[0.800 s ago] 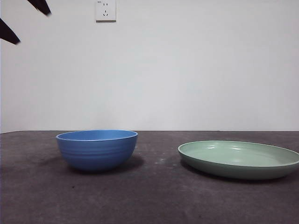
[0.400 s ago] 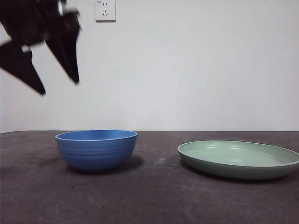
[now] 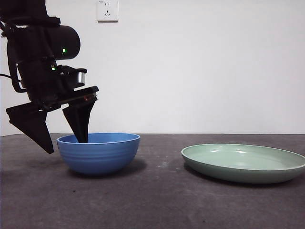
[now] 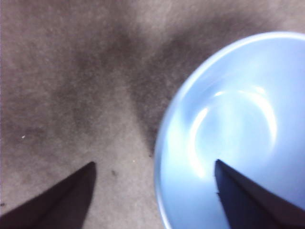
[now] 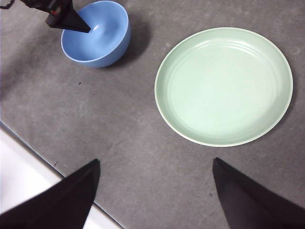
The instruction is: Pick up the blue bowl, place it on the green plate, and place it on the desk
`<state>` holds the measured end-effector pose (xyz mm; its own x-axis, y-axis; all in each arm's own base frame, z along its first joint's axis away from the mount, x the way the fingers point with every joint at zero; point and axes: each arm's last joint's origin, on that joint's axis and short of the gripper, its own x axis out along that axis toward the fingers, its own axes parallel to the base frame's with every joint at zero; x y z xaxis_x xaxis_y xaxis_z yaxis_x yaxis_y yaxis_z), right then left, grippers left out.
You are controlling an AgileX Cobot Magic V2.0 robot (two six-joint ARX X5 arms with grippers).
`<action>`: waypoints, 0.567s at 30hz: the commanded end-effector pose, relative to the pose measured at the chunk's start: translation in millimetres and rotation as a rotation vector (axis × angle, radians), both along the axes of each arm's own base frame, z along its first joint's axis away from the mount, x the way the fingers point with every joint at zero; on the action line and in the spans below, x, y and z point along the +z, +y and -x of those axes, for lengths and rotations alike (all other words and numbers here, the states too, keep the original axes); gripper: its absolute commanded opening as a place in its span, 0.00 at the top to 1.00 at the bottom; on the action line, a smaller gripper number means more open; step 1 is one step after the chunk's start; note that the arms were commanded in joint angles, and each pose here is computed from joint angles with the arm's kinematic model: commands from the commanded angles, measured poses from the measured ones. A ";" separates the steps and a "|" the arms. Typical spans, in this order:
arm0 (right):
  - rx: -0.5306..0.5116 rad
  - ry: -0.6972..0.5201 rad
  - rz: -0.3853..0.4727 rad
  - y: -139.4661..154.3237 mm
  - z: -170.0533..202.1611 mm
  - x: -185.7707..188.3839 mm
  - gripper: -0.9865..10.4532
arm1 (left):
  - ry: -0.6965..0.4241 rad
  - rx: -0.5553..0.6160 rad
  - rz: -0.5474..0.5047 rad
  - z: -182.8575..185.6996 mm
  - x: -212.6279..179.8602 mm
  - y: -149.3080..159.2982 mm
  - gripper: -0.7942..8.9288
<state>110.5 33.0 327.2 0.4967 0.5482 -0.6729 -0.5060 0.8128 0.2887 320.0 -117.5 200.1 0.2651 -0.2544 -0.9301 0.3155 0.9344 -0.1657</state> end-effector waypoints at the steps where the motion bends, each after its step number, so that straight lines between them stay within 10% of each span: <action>1: 0.007 -0.023 -0.003 0.7 -1.5 5.3 0.58 | -0.035 -0.007 0.005 -5.7 2.7 -4.8 0.66; 5: 0.007 -0.023 -0.003 0.7 -1.5 5.3 0.58 | -0.037 -0.006 0.007 -5.9 2.9 -5.0 0.91; 17: 0.006 -0.023 -0.003 0.7 -1.5 5.3 0.58 | -0.167 -0.017 0.086 5.6 54.3 -23.5 0.91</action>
